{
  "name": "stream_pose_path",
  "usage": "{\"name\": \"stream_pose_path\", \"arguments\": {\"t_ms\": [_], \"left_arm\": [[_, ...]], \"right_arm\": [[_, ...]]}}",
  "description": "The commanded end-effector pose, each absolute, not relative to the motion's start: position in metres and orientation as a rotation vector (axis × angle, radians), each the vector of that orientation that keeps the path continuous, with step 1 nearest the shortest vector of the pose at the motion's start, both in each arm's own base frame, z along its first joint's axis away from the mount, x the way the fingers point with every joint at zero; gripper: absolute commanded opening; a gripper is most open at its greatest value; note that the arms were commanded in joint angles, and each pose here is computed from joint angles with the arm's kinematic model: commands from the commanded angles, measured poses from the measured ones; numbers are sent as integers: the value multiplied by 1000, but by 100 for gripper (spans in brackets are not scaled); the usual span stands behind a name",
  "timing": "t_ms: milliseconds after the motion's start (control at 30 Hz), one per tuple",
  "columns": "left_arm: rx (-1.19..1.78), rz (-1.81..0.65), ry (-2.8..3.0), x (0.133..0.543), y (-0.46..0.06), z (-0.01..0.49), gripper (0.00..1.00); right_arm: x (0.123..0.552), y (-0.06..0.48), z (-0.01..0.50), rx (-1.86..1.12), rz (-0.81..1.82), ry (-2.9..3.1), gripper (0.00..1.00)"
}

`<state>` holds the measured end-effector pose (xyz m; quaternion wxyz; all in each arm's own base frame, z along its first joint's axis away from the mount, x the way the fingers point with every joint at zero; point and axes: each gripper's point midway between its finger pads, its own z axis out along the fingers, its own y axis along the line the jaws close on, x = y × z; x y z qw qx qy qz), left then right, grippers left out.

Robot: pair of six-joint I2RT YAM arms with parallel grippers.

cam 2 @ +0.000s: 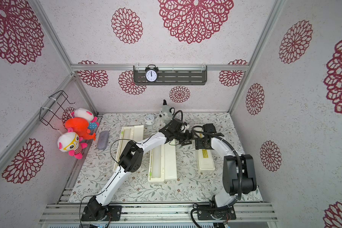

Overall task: Put plastic wrap rolls into dispensers
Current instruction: Close the lid on the plastic wrap cutting box.

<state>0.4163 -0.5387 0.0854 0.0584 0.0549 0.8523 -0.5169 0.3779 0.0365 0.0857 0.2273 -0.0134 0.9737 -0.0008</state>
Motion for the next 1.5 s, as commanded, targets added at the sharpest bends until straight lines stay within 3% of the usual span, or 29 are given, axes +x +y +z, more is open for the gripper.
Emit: {"name": "stream_pose_path", "arguments": {"t_ms": [0,400,600,1133,1367,1467], "left_arm": [[176,-1583,2594,412,-543,83,92],[161,-1613,2638,405,-546,64,89],[157,-1617,2655,402,-547,57,85],[155,-1567,2703,399,-544,47,80],[152,-1543,2722,397,-542,43,79],[146,-1525,2742,396,-540,39,78]], "right_arm": [[377,28,74,-46,-56,2695,87],[379,27,61,-69,-60,2715,93],[379,28,80,-60,-46,2690,98],[363,33,99,-97,0,2742,99],[354,17,95,-66,-133,2761,99],[354,27,107,-70,-41,2728,99]]}}
